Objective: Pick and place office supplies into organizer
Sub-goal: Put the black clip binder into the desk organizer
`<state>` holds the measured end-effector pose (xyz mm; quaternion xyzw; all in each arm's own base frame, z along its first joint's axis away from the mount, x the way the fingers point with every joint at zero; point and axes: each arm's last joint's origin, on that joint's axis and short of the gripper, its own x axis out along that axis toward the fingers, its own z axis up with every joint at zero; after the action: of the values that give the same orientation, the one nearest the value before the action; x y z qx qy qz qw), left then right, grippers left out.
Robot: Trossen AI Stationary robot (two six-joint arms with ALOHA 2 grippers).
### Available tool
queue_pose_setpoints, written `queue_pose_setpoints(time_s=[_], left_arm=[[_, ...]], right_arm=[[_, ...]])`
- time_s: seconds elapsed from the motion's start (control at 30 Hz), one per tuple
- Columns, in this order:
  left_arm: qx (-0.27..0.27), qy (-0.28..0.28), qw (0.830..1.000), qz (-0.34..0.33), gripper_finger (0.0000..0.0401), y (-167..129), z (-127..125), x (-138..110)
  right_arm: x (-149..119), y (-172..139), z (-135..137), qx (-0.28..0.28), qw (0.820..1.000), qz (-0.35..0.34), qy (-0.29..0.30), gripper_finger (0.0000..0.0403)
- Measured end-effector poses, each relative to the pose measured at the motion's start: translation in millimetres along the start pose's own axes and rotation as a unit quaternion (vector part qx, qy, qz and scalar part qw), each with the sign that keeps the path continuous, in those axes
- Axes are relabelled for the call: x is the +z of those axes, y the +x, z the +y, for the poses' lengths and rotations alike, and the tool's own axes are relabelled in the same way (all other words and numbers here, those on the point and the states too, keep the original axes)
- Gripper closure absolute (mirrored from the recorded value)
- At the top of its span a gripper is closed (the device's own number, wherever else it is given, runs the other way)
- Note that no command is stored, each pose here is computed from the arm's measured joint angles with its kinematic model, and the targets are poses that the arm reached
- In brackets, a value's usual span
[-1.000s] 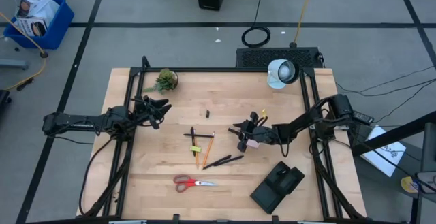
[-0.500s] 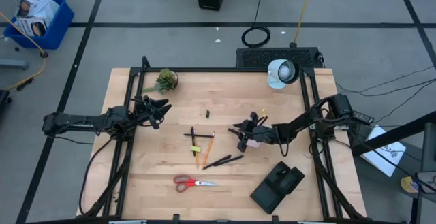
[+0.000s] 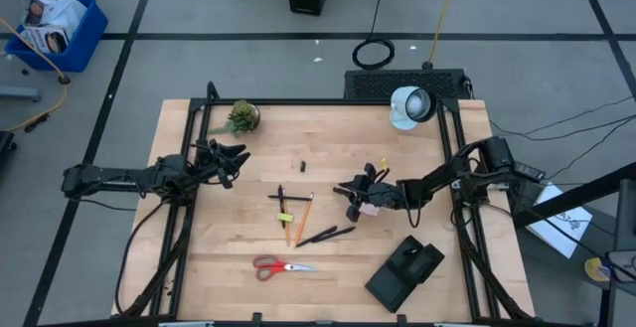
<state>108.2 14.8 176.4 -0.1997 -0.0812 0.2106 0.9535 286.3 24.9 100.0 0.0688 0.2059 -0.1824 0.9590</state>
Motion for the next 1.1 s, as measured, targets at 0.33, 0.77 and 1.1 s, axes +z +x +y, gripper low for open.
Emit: queue_pose_setpoints(time_s=[0.33, 0.77, 1.1], left_arm=[[0.000, 0.000, 1.000, 0.000, 0.0205, 0.0, 0.0, 0.0], [0.000, 0.000, 1.000, 0.000, 0.0205, 0.0, 0.0, 0.0], [0.000, 0.000, 1.000, 0.000, 0.0205, 0.0, 0.0, 0.0]], right_arm=[[0.1, 0.0, 0.1, 0.002, 1.000, 0.000, 0.000, 0.0397], [3.2, -1.7, 1.1, 0.017, 1.000, -0.002, 0.003, 0.0400], [29.5, -27.9, 7.2, 0.154, 0.987, 0.032, 0.020, 0.0397]])
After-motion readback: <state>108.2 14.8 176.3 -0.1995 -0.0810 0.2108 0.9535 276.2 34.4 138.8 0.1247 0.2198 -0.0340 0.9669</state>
